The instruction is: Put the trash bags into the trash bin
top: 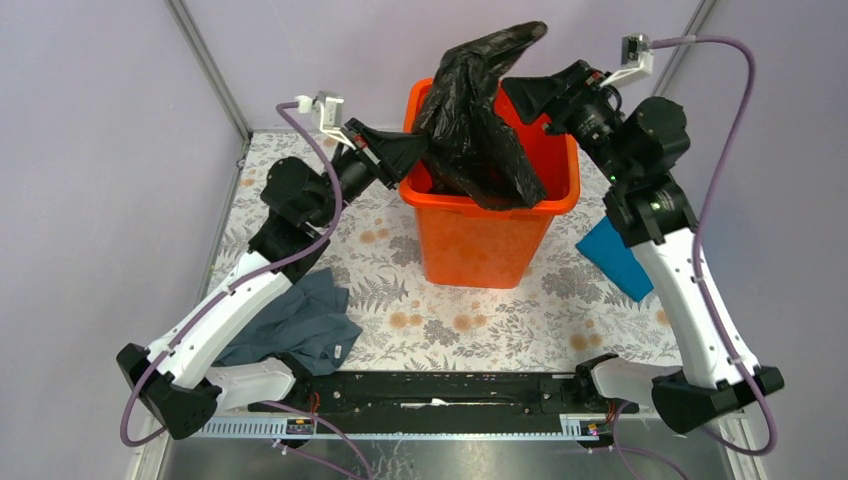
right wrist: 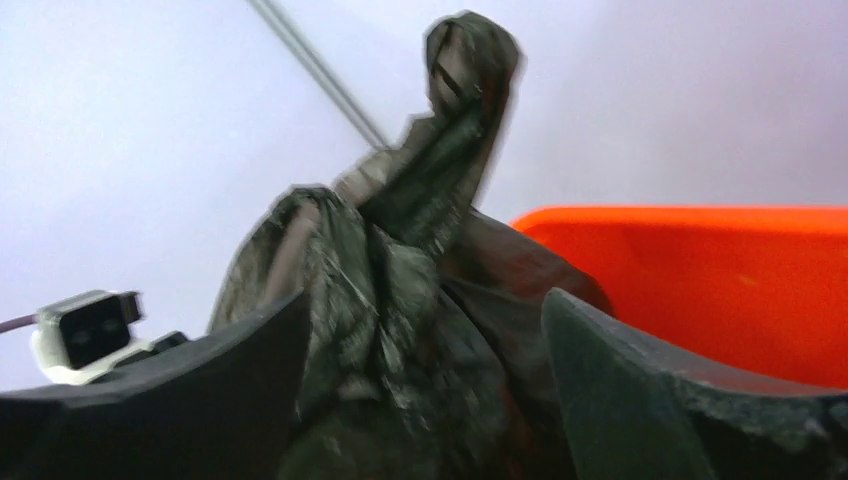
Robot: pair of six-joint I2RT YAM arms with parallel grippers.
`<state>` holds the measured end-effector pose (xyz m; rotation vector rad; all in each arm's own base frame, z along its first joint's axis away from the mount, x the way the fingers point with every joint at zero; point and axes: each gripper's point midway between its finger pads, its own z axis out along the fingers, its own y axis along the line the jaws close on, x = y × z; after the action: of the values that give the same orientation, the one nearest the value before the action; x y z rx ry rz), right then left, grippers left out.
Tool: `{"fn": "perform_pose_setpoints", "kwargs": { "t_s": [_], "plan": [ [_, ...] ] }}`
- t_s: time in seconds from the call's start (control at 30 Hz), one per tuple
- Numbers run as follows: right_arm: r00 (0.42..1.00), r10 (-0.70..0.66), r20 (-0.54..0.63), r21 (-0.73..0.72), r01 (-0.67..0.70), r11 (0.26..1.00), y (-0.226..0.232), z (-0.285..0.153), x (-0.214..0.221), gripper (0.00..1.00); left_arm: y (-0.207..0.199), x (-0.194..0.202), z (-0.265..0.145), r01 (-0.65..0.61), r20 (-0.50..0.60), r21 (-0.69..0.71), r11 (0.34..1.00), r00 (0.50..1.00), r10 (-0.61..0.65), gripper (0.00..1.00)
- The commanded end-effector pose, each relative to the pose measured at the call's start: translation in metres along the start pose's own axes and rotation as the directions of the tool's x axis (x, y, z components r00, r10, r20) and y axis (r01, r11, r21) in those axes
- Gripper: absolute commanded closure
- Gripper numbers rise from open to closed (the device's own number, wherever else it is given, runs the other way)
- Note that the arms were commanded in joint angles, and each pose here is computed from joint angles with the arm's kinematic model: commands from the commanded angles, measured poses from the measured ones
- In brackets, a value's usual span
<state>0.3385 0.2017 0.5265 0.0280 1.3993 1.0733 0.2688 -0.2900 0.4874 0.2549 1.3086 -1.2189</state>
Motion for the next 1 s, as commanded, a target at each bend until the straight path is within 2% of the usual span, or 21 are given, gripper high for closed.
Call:
{"fn": "perform_pose_setpoints", "kwargs": {
  "t_s": [0.0,0.23,0.37,0.5,0.63,0.77,0.8,0.9,0.97],
  "plan": [
    [0.990,-0.124,-0.066,0.203,0.135,0.970,-0.025,-0.040,-0.001,0.03,-0.025,-0.047,-0.018,-0.075,0.189,0.056,0.996,0.980,0.063,1.00],
    [0.952,-0.223,-0.212,-0.018,0.224,0.974,0.024,-0.062,0.010,0.00,-0.027,-0.039,-0.011,-0.056,0.165,0.094,0.994,0.985,0.040,1.00],
    [0.924,-0.265,-0.277,0.003,0.277,0.961,0.026,-0.060,0.001,0.00,-0.029,-0.030,-0.002,-0.039,0.120,0.129,0.991,0.993,0.024,1.00],
    [0.922,-0.284,-0.261,-0.035,0.285,0.958,0.039,-0.057,-0.008,0.00,-0.031,-0.025,0.004,-0.029,0.082,0.141,0.990,0.997,0.017,1.00],
    [0.910,-0.245,-0.335,-0.057,0.240,0.969,0.030,-0.054,0.018,0.00,-0.032,-0.026,0.002,-0.028,0.086,0.145,0.989,0.996,0.016,1.00],
    [0.886,-0.257,-0.385,0.053,0.299,0.953,-0.005,-0.053,0.035,0.01,-0.032,-0.028,0.002,-0.034,0.087,0.135,0.990,0.996,0.022,1.00],
    [0.881,-0.266,-0.391,0.078,0.320,0.944,-0.012,-0.053,0.036,0.03,-0.033,-0.028,0.001,-0.031,0.090,0.141,0.990,0.996,0.019,1.00],
    [0.884,-0.281,-0.374,0.124,0.348,0.929,-0.024,-0.047,0.033,0.19,-0.034,-0.026,0.002,-0.020,0.086,0.155,0.988,0.996,0.007,1.00],
    [0.917,-0.265,-0.299,0.232,0.339,0.912,-0.038,-0.043,0.018,0.40,-0.032,-0.026,0.000,-0.024,0.086,0.141,0.990,0.996,0.012,1.00]
  ]
}}
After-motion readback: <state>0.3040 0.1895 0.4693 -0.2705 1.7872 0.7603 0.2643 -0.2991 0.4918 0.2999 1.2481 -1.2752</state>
